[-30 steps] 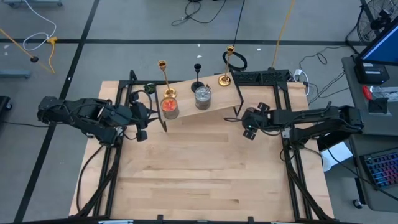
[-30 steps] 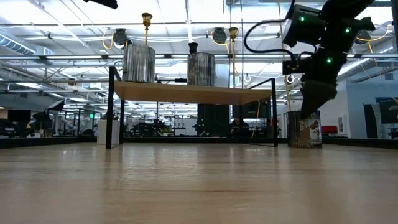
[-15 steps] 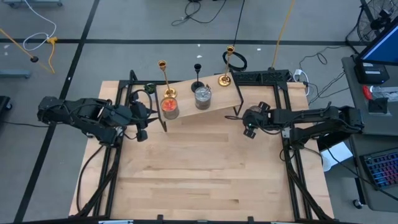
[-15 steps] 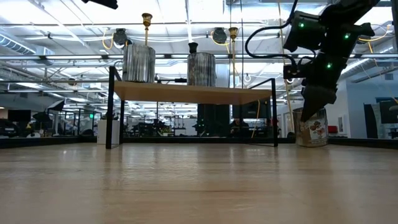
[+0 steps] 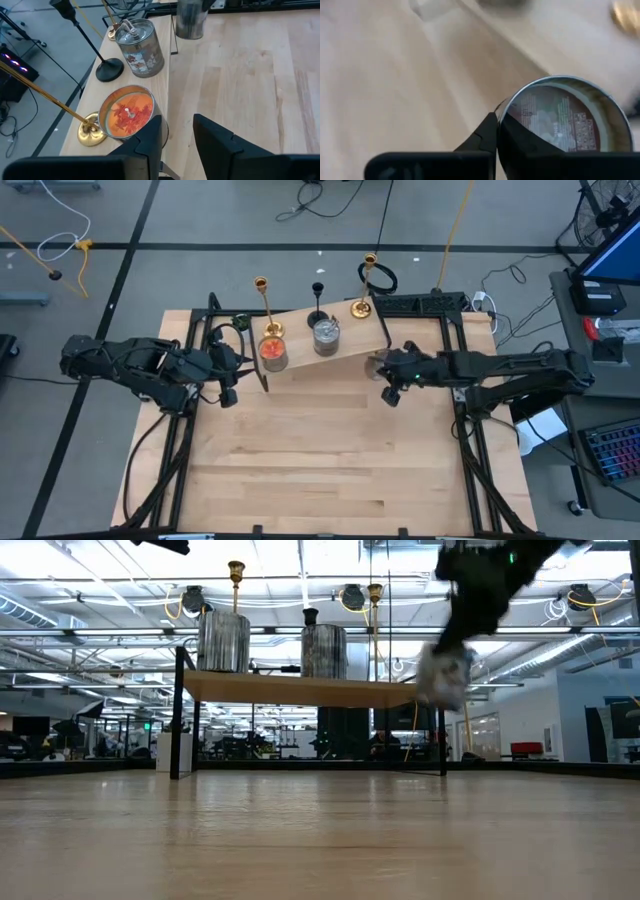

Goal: Pick & Place candle stick holders
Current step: Put the silver scented candle on the shelf

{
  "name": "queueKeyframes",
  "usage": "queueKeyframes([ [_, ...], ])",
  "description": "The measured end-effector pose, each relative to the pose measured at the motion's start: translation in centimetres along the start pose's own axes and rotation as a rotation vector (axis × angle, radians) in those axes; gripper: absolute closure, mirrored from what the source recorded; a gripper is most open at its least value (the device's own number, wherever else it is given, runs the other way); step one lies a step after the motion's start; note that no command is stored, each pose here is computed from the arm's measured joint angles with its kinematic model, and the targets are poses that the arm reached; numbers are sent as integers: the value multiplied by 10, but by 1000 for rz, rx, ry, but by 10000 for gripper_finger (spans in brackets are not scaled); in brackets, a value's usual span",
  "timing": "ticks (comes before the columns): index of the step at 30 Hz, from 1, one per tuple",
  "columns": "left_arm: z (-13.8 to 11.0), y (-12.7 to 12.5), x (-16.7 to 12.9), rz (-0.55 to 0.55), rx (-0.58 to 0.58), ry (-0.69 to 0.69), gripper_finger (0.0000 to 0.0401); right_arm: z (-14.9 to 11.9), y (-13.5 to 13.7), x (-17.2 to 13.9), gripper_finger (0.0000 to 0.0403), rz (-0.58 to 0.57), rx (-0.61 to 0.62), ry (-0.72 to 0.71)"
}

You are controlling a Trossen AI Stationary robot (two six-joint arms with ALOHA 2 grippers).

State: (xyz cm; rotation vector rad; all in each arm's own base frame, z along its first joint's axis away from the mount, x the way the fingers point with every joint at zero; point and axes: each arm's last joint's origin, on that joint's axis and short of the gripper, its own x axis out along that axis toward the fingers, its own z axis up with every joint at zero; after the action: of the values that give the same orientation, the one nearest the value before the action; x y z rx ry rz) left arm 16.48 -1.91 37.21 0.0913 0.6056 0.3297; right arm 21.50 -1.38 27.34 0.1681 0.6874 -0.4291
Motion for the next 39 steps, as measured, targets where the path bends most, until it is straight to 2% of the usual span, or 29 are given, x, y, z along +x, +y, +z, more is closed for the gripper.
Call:
queueKeyframes([
  [3,0,0,0,-1,-12,0,283,14,10,-11,401,131,4,-97],
  [5,0,0,0,-1,-18,0,283,22,15,-15,401,174,-24,-160],
  [10,0,0,0,-1,-21,-4,283,43,16,-17,402,165,-96,-335],
  [13,1,0,0,-2,-25,-12,283,49,14,-9,402,144,-118,-366],
  [16,2,0,0,-3,-28,-16,283,59,8,-3,402,75,-134,-301],
  [19,2,0,0,-3,-28,-16,283,71,-3,-4,402,-81,-155,-210],
  [22,2,0,0,-2,-28,-16,283,87,-13,-7,402,-145,-135,-191],
  [28,2,0,0,-2,-29,-16,283,90,-30,10,402,-70,-66,-87],
  [39,2,0,0,-2,-29,-15,283,85,-44,24,401,-119,-47,8],
])
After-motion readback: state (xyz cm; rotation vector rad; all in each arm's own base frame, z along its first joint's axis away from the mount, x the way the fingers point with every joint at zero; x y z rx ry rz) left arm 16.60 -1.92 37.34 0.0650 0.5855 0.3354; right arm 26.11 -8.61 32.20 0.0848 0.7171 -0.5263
